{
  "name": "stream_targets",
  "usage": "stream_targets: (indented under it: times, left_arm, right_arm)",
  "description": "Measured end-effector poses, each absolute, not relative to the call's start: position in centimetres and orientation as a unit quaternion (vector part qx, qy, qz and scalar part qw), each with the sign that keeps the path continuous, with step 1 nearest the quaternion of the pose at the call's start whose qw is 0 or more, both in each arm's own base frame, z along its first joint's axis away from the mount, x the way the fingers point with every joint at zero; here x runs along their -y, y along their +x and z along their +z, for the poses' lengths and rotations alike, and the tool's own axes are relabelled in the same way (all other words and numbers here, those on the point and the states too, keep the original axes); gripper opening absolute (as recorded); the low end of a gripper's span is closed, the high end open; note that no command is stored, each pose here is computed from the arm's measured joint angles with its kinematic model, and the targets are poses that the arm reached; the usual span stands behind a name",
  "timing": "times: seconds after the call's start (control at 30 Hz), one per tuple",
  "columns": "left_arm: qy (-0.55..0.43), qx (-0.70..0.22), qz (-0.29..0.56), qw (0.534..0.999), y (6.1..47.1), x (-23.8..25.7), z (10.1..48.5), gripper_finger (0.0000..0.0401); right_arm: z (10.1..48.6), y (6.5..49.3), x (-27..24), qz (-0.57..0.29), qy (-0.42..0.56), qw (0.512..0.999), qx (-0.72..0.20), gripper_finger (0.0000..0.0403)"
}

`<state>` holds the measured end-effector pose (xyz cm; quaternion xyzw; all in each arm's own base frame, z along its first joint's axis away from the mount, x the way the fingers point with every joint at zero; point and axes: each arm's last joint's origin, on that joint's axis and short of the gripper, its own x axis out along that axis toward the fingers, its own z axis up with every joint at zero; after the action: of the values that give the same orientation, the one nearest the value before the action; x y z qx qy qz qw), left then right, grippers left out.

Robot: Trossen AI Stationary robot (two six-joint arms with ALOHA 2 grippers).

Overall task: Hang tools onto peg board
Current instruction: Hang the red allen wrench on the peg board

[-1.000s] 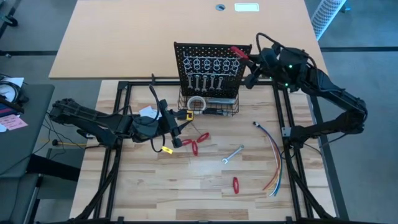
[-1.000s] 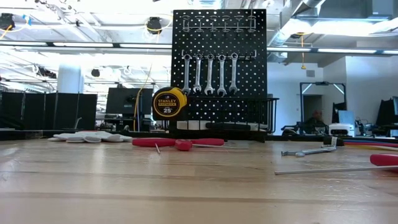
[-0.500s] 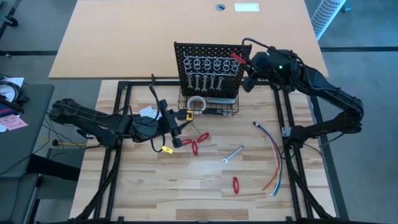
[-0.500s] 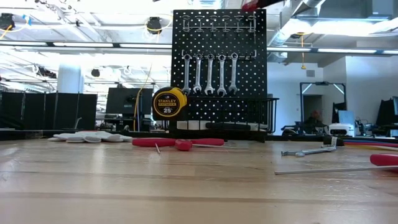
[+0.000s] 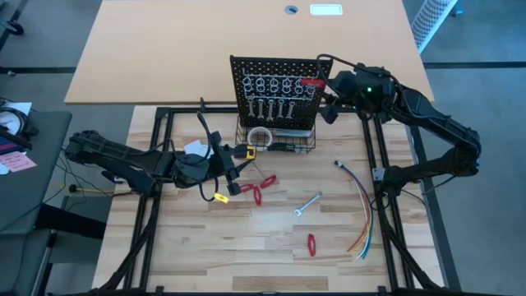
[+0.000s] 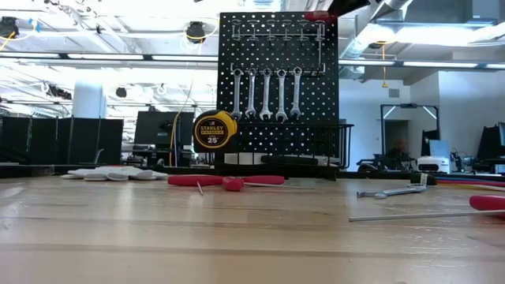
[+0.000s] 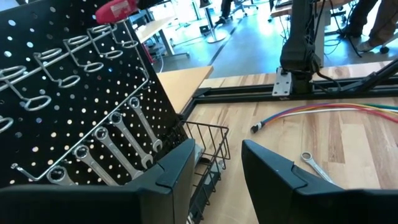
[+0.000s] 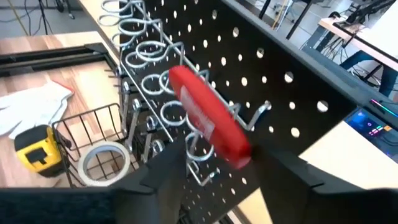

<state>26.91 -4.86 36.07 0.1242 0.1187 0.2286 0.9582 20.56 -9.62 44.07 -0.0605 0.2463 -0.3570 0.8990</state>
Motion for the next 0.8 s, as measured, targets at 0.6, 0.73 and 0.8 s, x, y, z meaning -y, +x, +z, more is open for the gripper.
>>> stream_targets:
  times: [0.6,0.73,0.8]
  left_arm:
    - [0.124,-0.118,0.229,0.958,26.9,4.9,36.1,0.013]
    - [0.124,-0.118,0.229,0.958,26.9,4.9,36.1,0.013]
    - [0.124,-0.118,0.229,0.958,26.9,4.9,36.1,0.013]
  right_arm:
    - [43.2,22.0,4.9,-0.179,-0.177,0.92,-0.301,0.0202]
    - [43.6,21.9,4.7,-0.252,-0.186,0.904,-0.292,0.0202]
    - [43.9,21.6,4.7,-0.325,-0.187,0.883,-0.284,0.0197]
